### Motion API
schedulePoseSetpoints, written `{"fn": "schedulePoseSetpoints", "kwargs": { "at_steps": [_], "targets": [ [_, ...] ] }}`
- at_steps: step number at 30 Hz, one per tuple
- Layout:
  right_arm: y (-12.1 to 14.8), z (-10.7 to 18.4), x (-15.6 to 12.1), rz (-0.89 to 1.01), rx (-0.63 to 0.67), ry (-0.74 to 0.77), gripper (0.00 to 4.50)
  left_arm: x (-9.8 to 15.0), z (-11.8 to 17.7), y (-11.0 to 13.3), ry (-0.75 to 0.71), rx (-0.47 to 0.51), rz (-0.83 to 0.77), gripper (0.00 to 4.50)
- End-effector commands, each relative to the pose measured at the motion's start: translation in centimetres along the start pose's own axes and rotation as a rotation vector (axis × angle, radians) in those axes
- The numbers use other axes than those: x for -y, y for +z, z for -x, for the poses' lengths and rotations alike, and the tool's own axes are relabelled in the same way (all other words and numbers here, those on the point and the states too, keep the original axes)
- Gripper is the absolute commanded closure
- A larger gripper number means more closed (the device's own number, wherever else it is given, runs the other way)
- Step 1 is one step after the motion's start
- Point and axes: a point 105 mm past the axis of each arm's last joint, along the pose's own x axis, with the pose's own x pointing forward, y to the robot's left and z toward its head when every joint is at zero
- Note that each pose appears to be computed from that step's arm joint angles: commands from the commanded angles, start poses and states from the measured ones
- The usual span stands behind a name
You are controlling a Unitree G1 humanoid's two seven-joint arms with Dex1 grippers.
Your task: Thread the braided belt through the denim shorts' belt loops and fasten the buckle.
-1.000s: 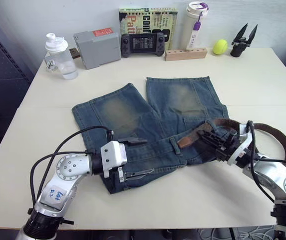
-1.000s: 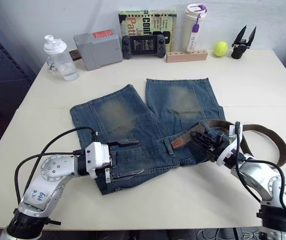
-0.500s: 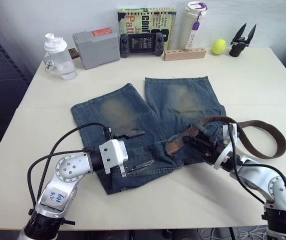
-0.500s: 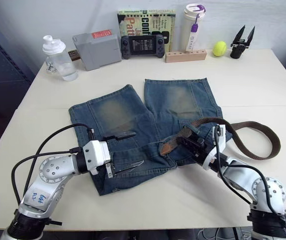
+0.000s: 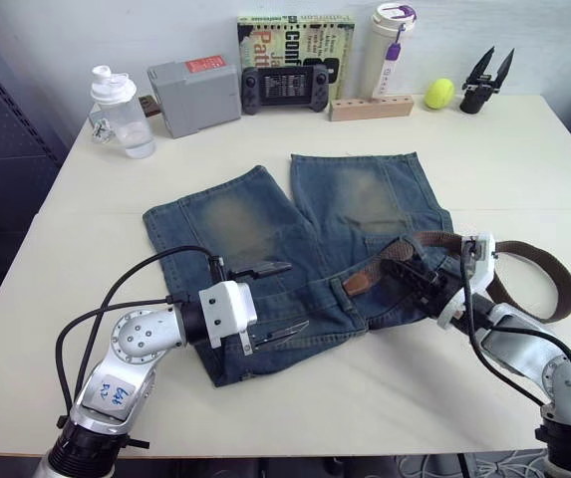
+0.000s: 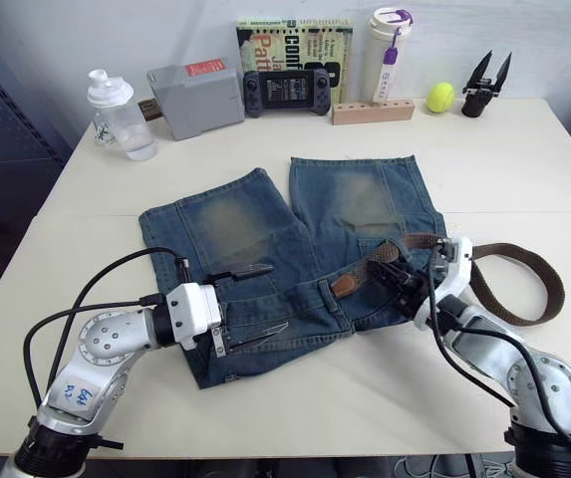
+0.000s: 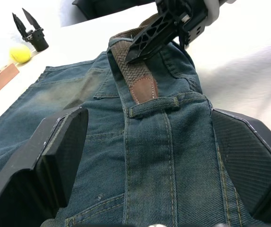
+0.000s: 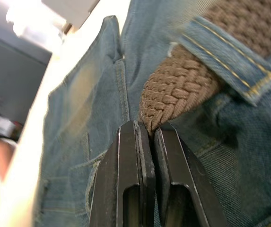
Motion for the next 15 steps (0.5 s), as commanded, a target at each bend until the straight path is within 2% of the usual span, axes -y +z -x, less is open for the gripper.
{"fn": "schedulePoseSetpoints", "kwargs": {
  "at_steps": [1,7,15],
  "targets": [
    [0.2,0.0,-1.3,0.122,0.020,0.005,4.47,-0.3,0.0,0.5,0.006,0.020,-0.027,0.00],
    [-1.3,-0.2,-1.6,0.128,0.010,0.003,4.47,-0.5,0.0,0.5,0.010,0.022,-0.028,0.00],
    [-3.1,-0.8,-3.1,0.040,-0.019,0.065,4.47,-0.7,-0.1,0.4,0.013,0.020,-0.036,0.00]
  ]
}}
